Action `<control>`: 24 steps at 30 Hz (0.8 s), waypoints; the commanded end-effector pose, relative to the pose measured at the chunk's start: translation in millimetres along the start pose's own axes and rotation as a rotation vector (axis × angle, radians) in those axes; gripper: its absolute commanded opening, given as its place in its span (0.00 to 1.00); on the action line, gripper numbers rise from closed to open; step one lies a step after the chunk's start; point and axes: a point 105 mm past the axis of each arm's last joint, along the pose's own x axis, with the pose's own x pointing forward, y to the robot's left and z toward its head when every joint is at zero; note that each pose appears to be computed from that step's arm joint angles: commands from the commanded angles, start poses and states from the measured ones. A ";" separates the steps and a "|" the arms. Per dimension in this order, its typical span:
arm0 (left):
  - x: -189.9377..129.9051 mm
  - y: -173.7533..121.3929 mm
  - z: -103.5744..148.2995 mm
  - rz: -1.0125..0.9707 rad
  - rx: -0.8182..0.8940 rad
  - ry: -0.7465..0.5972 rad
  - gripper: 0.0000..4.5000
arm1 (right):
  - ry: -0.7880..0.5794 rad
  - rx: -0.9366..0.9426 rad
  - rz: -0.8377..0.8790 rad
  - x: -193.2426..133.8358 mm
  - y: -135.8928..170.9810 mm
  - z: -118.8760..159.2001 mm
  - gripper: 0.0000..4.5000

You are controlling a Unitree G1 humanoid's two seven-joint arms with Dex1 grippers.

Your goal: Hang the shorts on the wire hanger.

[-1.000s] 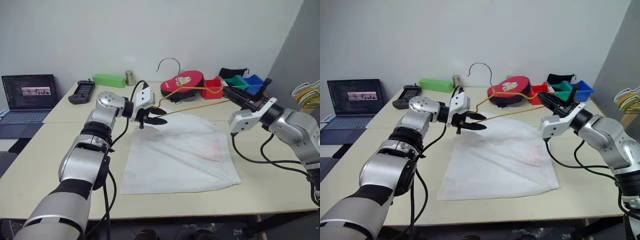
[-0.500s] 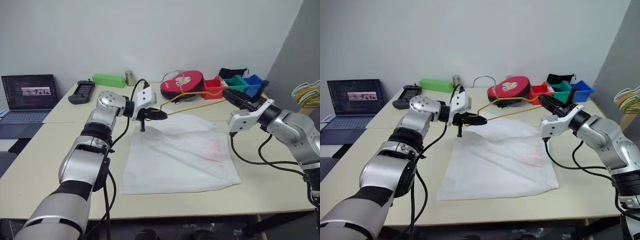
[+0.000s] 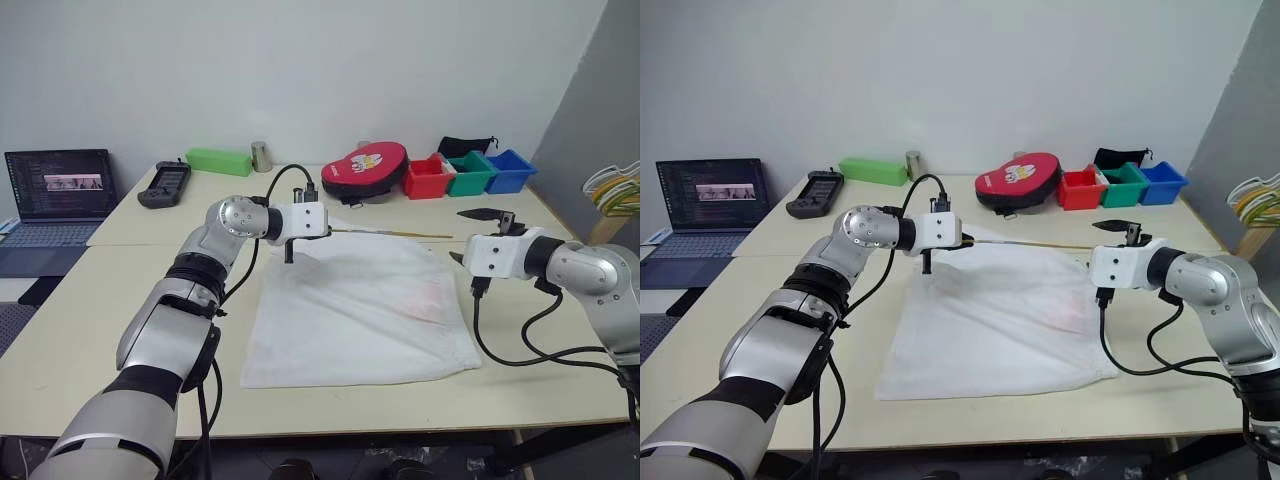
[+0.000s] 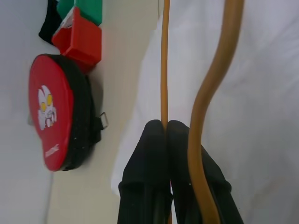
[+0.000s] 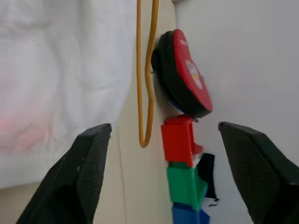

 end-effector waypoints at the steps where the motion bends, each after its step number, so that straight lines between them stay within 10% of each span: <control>1: -2.9 15.1 24.5 0.060 0.133 -0.065 0.00 | 0.021 0.059 -0.023 3.1 -9.9 3.8 1.00; 13: 0.5 0.4 49.7 0.027 0.141 -0.157 0.00 | 0.098 0.087 -0.073 23.8 -19.0 -8.5 1.00; 24: 3.9 5.6 49.0 0.058 0.166 -0.121 0.00 | 0.098 0.062 -0.033 19.5 -9.8 -10.3 0.50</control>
